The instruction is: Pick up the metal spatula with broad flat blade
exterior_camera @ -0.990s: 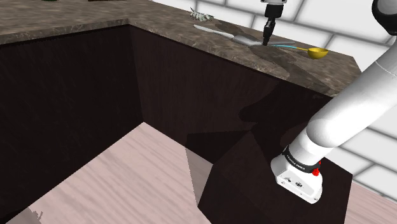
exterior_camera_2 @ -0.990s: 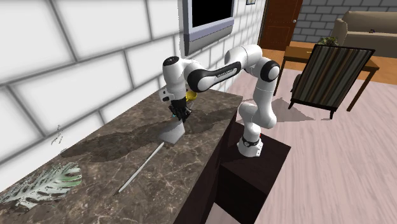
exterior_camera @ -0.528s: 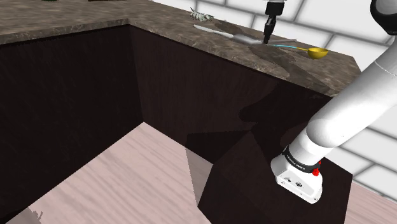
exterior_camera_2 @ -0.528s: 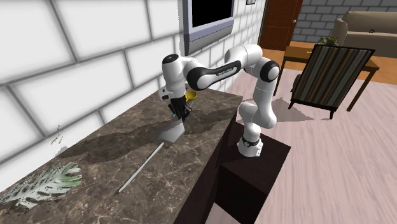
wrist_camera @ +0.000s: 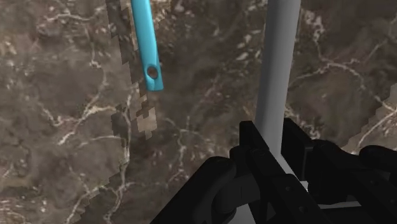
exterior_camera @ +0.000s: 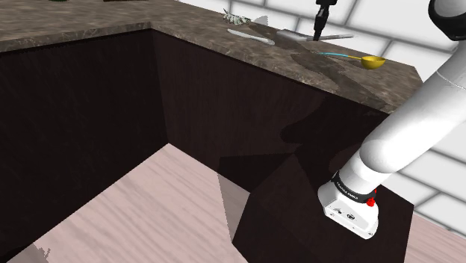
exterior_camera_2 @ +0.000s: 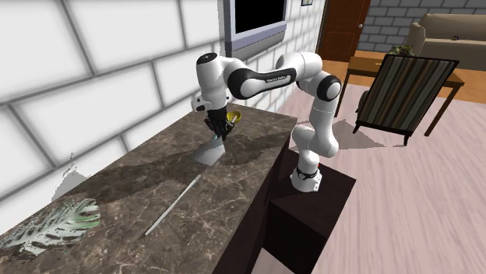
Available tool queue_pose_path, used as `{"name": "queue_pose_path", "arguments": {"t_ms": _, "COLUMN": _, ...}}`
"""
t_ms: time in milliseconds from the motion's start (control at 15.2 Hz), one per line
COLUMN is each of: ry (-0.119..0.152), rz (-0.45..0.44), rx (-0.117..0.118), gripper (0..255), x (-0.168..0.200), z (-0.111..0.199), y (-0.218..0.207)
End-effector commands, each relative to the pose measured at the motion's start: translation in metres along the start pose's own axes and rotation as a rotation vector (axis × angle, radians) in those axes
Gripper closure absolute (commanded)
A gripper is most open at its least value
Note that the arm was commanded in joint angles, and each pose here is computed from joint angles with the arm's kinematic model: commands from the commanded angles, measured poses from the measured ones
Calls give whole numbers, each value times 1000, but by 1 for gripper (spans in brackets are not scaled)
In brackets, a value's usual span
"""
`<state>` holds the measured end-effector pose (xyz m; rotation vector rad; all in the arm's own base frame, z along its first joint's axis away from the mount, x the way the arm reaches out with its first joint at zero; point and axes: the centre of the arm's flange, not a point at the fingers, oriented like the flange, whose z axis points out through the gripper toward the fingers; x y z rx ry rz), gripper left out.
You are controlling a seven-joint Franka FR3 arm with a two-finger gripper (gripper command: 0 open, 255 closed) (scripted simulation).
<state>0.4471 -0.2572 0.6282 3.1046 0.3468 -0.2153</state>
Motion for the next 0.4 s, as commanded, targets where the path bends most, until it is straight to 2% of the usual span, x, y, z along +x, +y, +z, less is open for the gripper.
{"name": "queue_pose_path", "arguments": {"t_ms": 0, "ry": 0, "rz": 0, "rx": 0, "gripper": 255, "x": -2, "z": -11, "y": -1}}
{"name": "queue_pose_path", "arguments": {"t_ms": 330, "ry": 0, "rz": 0, "rx": 0, "gripper": 255, "x": -4, "z": -27, "y": -1}}
